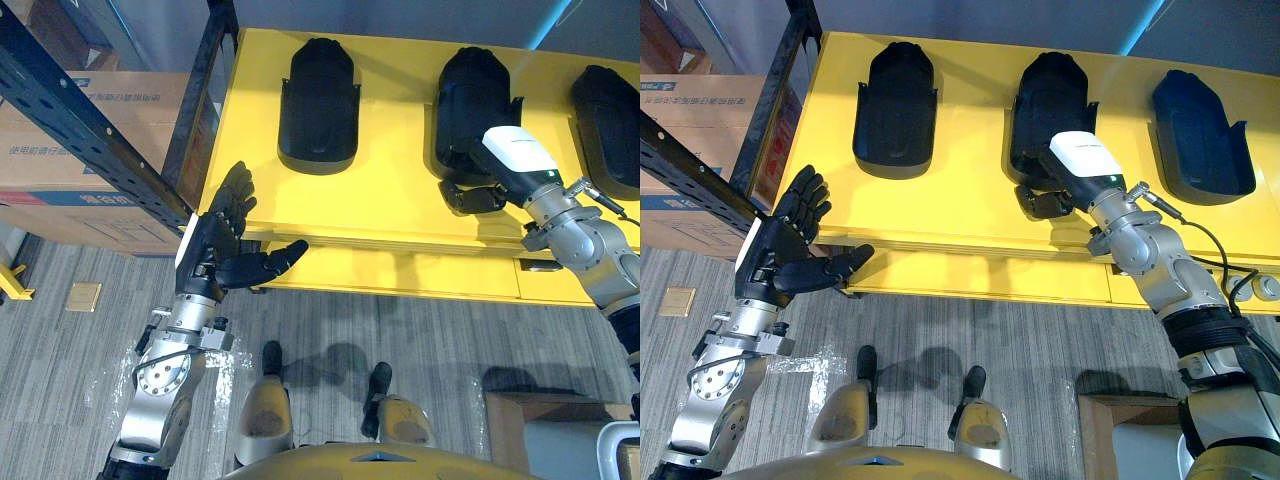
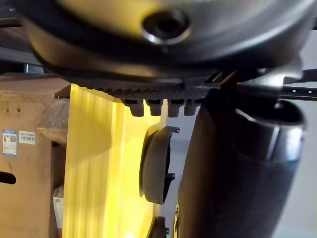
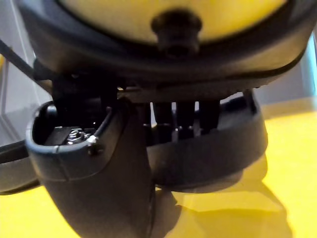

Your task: Walk over and take three plastic housings, then place them on the shelf

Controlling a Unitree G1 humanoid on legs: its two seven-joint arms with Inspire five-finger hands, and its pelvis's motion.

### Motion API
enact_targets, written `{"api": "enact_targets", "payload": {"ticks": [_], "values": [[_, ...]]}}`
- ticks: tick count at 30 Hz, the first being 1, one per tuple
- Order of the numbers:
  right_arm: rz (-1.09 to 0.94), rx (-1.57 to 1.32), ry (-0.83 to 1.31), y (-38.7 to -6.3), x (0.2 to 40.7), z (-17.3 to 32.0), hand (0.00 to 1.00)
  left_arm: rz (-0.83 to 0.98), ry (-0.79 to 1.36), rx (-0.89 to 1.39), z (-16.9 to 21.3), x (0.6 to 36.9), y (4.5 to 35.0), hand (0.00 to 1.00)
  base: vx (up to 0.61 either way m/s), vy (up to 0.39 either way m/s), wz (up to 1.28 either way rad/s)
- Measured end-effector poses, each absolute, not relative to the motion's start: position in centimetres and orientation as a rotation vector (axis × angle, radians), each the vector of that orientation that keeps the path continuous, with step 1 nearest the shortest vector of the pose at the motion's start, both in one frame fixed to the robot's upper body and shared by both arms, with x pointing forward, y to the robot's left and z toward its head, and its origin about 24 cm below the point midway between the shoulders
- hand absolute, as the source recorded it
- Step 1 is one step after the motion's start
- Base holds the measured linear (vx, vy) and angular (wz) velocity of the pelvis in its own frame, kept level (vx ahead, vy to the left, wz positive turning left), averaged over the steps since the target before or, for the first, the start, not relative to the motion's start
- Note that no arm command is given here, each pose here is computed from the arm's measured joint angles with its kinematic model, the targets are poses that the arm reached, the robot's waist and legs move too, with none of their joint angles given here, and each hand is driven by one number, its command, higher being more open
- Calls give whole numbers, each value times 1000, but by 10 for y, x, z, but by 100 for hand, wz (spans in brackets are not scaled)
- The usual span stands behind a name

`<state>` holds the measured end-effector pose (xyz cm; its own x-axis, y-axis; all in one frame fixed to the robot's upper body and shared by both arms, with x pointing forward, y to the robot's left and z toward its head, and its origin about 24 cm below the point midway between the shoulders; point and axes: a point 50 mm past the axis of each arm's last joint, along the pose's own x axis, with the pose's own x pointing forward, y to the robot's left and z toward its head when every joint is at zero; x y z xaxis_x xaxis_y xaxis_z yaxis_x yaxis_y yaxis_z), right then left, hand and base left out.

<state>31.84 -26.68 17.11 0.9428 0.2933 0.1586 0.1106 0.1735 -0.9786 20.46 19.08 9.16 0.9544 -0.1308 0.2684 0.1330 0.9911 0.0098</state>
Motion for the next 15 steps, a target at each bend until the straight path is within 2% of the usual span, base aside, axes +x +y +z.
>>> {"api": "enact_targets", "payload": {"ticks": [15], "values": [[118, -1396, -334, -272, 314, 168, 100, -152, -268, 16, 92, 204, 193, 100, 0, 0, 0]]}}
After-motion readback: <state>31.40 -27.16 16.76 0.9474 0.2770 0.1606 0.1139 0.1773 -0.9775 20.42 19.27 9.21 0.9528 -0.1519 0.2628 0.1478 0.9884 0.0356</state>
